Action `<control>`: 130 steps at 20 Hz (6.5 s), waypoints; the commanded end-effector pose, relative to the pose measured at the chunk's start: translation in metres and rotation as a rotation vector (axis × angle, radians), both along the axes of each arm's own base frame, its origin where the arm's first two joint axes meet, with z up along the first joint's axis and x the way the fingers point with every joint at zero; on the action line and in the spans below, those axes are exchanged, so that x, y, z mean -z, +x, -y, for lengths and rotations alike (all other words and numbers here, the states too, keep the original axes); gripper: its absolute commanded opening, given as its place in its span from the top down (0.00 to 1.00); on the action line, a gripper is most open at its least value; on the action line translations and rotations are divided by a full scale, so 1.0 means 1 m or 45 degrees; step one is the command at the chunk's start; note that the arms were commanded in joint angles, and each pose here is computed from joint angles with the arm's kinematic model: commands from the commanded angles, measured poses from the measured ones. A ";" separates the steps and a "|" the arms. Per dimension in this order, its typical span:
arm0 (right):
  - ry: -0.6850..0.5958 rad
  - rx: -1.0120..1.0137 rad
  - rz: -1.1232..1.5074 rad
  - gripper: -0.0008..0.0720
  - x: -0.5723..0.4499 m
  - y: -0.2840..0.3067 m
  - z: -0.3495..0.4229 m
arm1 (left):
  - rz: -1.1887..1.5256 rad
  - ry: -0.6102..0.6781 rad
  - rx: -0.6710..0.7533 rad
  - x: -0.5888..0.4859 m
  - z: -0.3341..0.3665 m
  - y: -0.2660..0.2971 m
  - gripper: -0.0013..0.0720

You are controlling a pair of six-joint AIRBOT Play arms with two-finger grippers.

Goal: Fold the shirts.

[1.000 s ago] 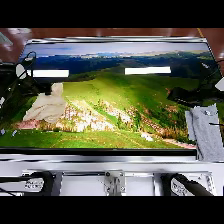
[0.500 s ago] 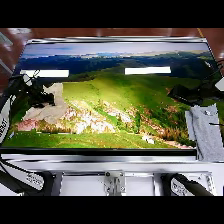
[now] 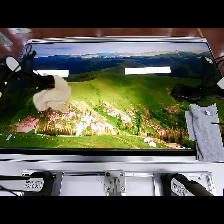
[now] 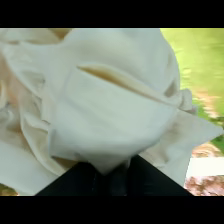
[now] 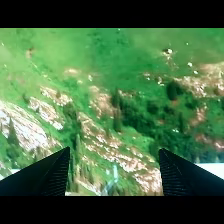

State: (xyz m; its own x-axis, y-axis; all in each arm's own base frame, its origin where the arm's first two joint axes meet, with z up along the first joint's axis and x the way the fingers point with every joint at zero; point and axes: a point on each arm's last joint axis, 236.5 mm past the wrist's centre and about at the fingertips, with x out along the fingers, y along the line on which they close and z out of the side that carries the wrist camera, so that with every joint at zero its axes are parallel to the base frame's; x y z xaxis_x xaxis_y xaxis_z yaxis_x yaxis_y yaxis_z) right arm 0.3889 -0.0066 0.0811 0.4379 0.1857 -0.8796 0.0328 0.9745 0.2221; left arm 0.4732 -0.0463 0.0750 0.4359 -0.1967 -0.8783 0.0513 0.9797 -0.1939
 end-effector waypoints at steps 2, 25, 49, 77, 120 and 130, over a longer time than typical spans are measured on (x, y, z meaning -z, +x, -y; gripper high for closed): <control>-0.118 -0.152 -0.144 0.06 -0.027 -0.041 0.007 | 0.338 -0.144 0.349 -0.129 0.119 -0.064 0.92; 0.049 0.026 -0.383 0.06 0.026 -0.120 0.028 | -0.404 -0.198 0.662 0.038 0.230 -0.134 0.00; 0.446 0.112 -0.575 0.05 0.166 -0.123 -0.027 | -0.534 -0.701 0.536 0.145 0.330 -0.194 0.92; 0.114 -0.101 1.242 0.91 -0.329 -0.081 -0.060 | 1.156 -0.468 0.298 -0.368 0.102 -0.150 0.92; 0.432 0.024 -0.518 0.04 0.133 -0.044 0.011 | 0.184 -0.426 0.084 0.009 0.134 -0.101 0.92; 0.437 -0.073 -0.537 0.03 0.186 -0.057 -0.051 | 0.172 -0.438 0.066 0.009 0.135 -0.102 0.92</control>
